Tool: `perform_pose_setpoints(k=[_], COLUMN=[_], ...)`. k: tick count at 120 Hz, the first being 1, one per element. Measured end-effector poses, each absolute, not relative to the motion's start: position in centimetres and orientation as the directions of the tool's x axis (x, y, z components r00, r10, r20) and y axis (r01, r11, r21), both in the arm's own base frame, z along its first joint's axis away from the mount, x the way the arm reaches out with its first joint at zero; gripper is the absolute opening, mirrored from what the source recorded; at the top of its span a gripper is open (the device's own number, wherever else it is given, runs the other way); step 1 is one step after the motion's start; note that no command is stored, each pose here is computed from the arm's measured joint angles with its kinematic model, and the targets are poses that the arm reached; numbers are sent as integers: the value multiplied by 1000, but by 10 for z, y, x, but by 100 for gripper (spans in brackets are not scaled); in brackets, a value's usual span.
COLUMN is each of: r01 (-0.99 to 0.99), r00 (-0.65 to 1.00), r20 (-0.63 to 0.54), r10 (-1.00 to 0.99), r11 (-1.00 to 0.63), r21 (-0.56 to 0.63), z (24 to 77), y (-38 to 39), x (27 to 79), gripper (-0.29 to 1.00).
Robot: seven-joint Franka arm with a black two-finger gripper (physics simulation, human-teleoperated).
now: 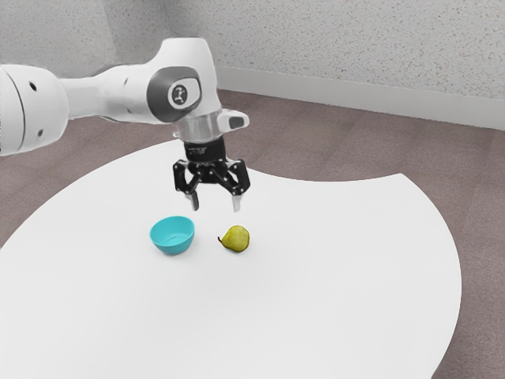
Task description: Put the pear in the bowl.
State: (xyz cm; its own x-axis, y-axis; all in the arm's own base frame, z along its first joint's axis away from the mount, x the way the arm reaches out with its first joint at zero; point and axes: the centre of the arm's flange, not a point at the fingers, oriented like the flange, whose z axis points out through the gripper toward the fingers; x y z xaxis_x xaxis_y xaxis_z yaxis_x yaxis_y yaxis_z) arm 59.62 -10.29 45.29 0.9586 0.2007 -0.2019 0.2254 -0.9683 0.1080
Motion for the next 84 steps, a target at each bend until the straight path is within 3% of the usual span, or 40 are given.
perform_pose_setpoints(k=[36,51,63,84], r01=[476,534,440,147], r00=[854,823,882,956], r20=[-282,-280,-220,-260], r10=[437,494,417,138], r11=[-875,-841,-895,-989], r21=[87,85,70,15], z=[378,375,399,392], y=[-115,-107,-78,-82], x=[612,617,621,608], gripper=[70,70,70,70])
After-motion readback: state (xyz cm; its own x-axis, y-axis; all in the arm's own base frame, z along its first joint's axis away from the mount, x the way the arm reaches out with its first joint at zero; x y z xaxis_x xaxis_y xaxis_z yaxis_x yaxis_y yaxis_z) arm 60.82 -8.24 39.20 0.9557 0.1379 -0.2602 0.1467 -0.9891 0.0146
